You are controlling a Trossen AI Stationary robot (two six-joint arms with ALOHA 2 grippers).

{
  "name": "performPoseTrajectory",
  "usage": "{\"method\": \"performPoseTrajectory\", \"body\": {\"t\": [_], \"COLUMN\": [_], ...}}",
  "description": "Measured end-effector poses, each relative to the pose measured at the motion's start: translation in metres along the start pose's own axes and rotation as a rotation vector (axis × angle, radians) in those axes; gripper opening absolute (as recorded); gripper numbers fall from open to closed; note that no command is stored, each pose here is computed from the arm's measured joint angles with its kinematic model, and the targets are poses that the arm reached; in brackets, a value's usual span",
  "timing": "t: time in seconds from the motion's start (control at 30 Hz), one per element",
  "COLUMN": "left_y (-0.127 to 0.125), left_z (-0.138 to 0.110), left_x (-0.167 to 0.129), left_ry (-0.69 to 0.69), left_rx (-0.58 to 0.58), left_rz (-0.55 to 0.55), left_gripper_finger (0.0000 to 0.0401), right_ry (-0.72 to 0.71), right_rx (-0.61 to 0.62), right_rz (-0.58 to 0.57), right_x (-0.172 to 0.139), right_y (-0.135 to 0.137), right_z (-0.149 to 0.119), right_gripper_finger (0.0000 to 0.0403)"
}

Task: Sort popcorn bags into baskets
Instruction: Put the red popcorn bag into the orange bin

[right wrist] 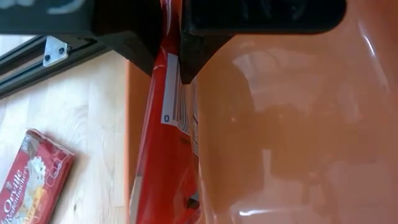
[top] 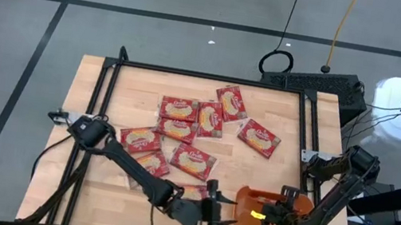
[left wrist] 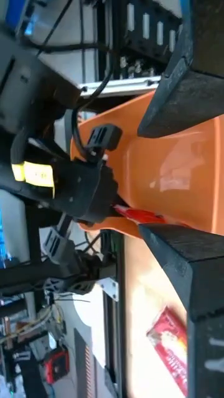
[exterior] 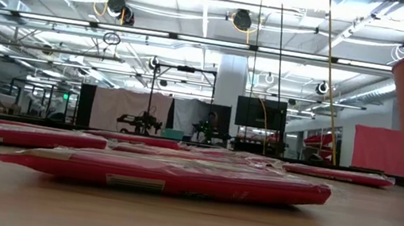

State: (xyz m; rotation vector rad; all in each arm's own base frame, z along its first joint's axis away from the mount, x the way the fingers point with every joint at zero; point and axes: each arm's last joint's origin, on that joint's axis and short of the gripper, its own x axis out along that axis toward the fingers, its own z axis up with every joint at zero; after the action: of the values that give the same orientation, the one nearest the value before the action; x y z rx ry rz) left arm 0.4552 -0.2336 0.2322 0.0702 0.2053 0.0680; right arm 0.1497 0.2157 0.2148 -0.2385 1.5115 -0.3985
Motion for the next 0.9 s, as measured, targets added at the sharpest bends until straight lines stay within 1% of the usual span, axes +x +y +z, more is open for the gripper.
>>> {"method": "performPoseTrajectory", "body": {"t": [0.1, 0.2, 0.33, 0.43, 0.57, 0.73, 0.9], "left_y": [-0.001, -0.001, -0.001, -0.002, -0.001, 0.0, 0.002], "left_z": [-0.009, -0.012, -0.011, -0.011, -0.011, -0.011, -0.011], "left_x": [0.004, 0.006, 0.006, 0.006, 0.006, 0.007, 0.008], "left_ry": [0.019, 0.03, 0.023, 0.025, 0.026, 0.031, 0.033], "left_rx": [-0.022, -0.036, -0.048, -0.048, -0.05, -0.059, -0.072], "left_rz": [0.004, 0.003, 0.0, -0.021, -0.024, -0.043, -0.054], "left_gripper_finger": [0.0239, 0.0239, 0.0239, 0.0239, 0.0239, 0.0239, 0.0239], "right_ry": [0.0, -0.003, -0.03, -0.048, -0.055, -0.088, -0.138], "right_rx": [-0.018, -0.036, -0.049, -0.042, -0.049, -0.064, -0.046], "right_rz": [0.013, 0.056, 0.108, 0.146, 0.212, 0.268, 0.345], "right_x": [0.004, 0.006, 0.007, 0.006, 0.002, -0.008, -0.024], "right_y": [0.002, 0.006, 0.011, 0.015, 0.016, 0.009, -0.008], "right_z": [0.0, 0.0, 0.003, 0.004, 0.005, 0.004, 0.001], "right_gripper_finger": [0.0017, 0.0034, 0.007, 0.0101, 0.0145, 0.0186, 0.0211]}}
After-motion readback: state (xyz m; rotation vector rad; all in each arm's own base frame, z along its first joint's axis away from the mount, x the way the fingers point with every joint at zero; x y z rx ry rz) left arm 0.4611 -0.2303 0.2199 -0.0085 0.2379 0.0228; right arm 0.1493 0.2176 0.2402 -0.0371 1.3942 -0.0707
